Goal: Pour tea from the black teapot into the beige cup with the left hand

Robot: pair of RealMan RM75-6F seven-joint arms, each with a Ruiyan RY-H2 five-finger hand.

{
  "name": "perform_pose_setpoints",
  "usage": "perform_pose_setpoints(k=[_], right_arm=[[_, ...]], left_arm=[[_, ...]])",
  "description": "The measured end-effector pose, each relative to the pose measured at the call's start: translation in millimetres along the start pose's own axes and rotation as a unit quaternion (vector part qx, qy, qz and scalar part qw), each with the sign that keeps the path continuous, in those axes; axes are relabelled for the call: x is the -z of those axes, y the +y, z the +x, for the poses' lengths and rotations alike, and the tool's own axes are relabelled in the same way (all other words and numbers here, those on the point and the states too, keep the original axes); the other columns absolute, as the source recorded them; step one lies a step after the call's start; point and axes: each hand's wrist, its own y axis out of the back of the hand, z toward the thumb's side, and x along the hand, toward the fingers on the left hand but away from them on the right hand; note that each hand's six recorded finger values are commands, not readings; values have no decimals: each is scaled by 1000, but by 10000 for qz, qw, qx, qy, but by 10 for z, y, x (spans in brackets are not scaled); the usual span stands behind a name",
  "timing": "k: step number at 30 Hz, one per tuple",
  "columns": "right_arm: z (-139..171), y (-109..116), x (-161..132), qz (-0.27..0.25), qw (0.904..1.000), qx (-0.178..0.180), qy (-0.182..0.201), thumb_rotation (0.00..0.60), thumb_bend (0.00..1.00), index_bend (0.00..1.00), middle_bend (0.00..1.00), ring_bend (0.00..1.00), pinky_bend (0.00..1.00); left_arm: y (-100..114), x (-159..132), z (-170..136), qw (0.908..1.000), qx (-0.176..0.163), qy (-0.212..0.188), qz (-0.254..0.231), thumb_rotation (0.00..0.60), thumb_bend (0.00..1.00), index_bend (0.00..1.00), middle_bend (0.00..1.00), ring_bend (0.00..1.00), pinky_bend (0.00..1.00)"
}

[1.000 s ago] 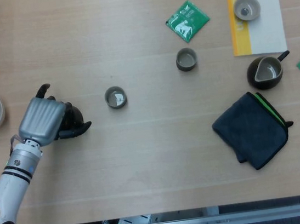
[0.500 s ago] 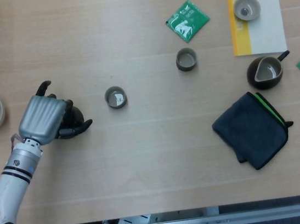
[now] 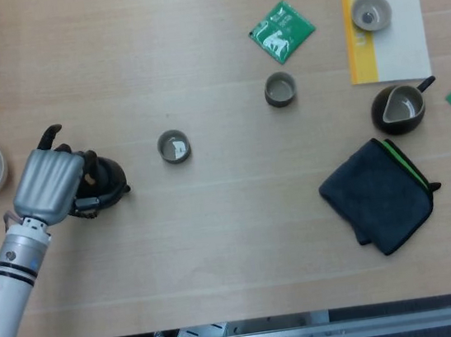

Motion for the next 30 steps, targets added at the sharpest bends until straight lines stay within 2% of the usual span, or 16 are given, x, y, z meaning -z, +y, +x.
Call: perform_pose_setpoints(k=[6, 13, 30], right_arm=[[4, -5, -7, 9, 10000, -13, -10, 600, 8, 240, 313, 247, 177], [3, -1, -23, 18, 10000, -10, 10, 600, 9, 240, 313, 247, 178], [42, 18, -28, 60, 10000, -6, -35, 600, 9, 240, 313, 247, 178]], left_arm=[[-51, 88, -148, 9998, -102, 123, -154, 37, 149, 512, 584, 430, 115], [-110, 68, -232, 9994, -179, 76, -300, 86, 148, 496, 556, 423, 115], [-319, 87, -302, 9997, -53, 70, -215, 92, 149, 493, 543, 416, 115]])
